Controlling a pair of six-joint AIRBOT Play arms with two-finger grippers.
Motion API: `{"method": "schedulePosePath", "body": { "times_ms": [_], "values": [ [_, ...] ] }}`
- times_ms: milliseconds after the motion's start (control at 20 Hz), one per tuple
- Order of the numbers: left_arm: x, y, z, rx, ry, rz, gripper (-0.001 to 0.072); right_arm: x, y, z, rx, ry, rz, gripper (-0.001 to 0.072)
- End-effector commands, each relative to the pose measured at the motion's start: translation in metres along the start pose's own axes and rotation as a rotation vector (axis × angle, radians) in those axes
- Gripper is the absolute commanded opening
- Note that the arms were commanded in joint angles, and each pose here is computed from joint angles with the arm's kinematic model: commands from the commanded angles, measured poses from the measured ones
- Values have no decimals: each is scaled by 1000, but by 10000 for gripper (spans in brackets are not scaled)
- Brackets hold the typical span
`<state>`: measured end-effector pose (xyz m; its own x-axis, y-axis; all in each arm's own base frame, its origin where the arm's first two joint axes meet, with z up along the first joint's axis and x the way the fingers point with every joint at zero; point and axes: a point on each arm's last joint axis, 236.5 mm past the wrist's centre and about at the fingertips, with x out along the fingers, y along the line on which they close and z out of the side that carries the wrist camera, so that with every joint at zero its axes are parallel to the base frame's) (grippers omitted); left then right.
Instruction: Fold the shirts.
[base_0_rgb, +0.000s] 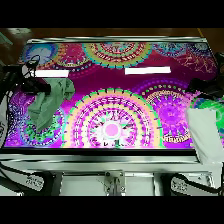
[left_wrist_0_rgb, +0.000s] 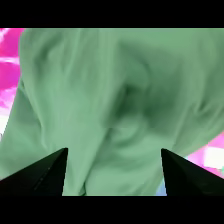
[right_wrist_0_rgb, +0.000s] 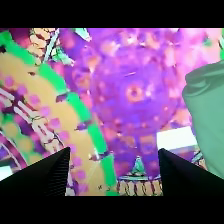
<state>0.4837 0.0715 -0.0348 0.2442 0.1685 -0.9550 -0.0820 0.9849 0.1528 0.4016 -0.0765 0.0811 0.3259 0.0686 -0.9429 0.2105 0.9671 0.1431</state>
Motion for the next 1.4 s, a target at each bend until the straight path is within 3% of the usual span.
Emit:
{"method": "schedulePosePath", "body": {
  "times_ms": [0, 100, 150, 200, 250, 300, 450, 700, 950, 1150, 1350],
  "values": [
    [49, -5, -2, -26, 65, -41, 713, 0, 1, -6, 28, 26, 4, 676],
    [65, -14, -9, -22, 95, -72, 710, 0, 8, -15, 58, 65, 30, 676],
    [68, -15, -11, -21, 105, -71, 659, -1, 15, -22, 70, 94, 57, 676],
    [69, -12, -11, -27, 106, -68, 428, -3, 23, -28, 76, 124, 90, 676],
    [68, -9, -11, -34, 103, -68, 153, -4, 30, -35, 77, 155, 118, 676],
    [65, -8, -11, -36, 105, -67, 47, -6, 34, -41, 77, 180, 138, 676],
    [31, -15, -4, -43, 100, -106, 45, -9, 38, -50, 73, 222, 155, 676],
    [-151, -72, 50, 24, -305, -266, 45, -6, 32, -44, -41, 184, 141, 675],
    [-321, -169, -4, 267, -575, -434, 45, -27, 31, -44, -94, 135, 119, 676],
    [-328, -269, -82, 517, -481, -568, 45, -78, 36, -60, -196, 56, 104, 676],
    [-287, -380, -140, 584, -425, -700, 46, -119, 46, -64, -219, -75, 103, 676]
  ]
}}
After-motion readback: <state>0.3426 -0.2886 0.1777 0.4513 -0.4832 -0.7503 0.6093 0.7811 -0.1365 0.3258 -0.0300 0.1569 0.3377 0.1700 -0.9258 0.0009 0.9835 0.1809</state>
